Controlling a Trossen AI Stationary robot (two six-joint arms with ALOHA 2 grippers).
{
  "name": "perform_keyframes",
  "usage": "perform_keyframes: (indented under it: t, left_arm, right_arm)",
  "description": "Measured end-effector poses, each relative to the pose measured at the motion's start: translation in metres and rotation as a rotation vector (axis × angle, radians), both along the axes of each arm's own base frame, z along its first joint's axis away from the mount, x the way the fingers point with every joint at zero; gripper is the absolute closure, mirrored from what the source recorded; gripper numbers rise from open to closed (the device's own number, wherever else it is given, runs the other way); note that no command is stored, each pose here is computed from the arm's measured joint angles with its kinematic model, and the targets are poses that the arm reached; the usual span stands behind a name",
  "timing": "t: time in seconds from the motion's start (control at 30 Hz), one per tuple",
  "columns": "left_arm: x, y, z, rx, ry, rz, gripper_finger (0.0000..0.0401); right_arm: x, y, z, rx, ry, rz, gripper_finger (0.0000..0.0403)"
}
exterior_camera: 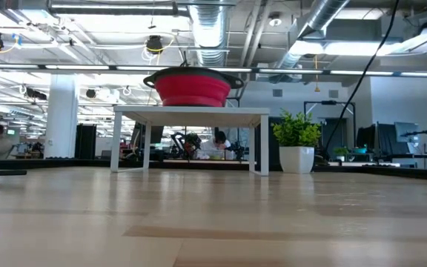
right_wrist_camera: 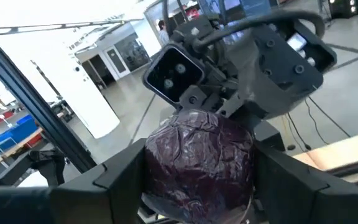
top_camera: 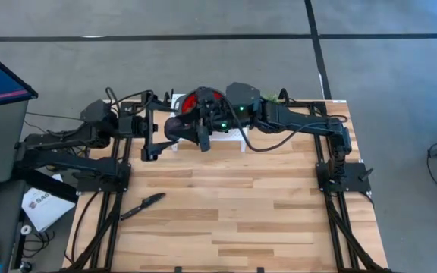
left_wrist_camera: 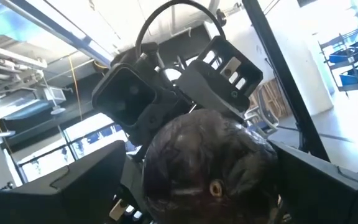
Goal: Pick & Place Fruit
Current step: Put the purple plum into the red strainer bowl on the shelf
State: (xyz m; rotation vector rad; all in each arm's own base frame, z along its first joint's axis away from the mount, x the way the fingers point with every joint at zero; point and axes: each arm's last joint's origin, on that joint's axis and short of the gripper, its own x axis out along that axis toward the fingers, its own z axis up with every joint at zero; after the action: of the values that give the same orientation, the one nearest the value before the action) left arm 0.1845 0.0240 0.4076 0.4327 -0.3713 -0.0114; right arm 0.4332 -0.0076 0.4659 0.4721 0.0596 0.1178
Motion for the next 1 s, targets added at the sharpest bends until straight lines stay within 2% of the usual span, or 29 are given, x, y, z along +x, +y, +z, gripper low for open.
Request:
perform_keyframes:
  t: [0.33, 0.53, 0.7, 0.83, 1.0]
  left_arm:
    - [0.0, 0.0, -0.001, -0.005, 0.01, 0.001, 0.0035]
    - [0.001, -0.001, -0.002, 0.006, 0.022, -0.045, 0.009]
    - [0.001, -0.001, -0.003, -0.035, 0.045, -0.064, 0.0139]
    - [0.003, -0.001, -0.011, -0.059, 0.13, -0.075, 0.0148]
    - [0.006, 0.0, -0.025, -0.105, 0.279, -0.045, 0.0129]
  right_arm:
    - [0.0, 0.004, -0.001, 0.017, 0.004, 0.003, 0.0152]
    - [0.001, 0.005, -0.001, 0.036, 0.008, 0.006, 0.0152]
    - [0.001, 0.005, -0.003, 0.046, 0.024, 0.004, 0.0151]
    - [0.0, 0.001, -0.011, 0.057, 0.117, 0.004, 0.013]
    - [-0.005, -0.003, -0.032, 0.065, 0.334, -0.007, 0.007]
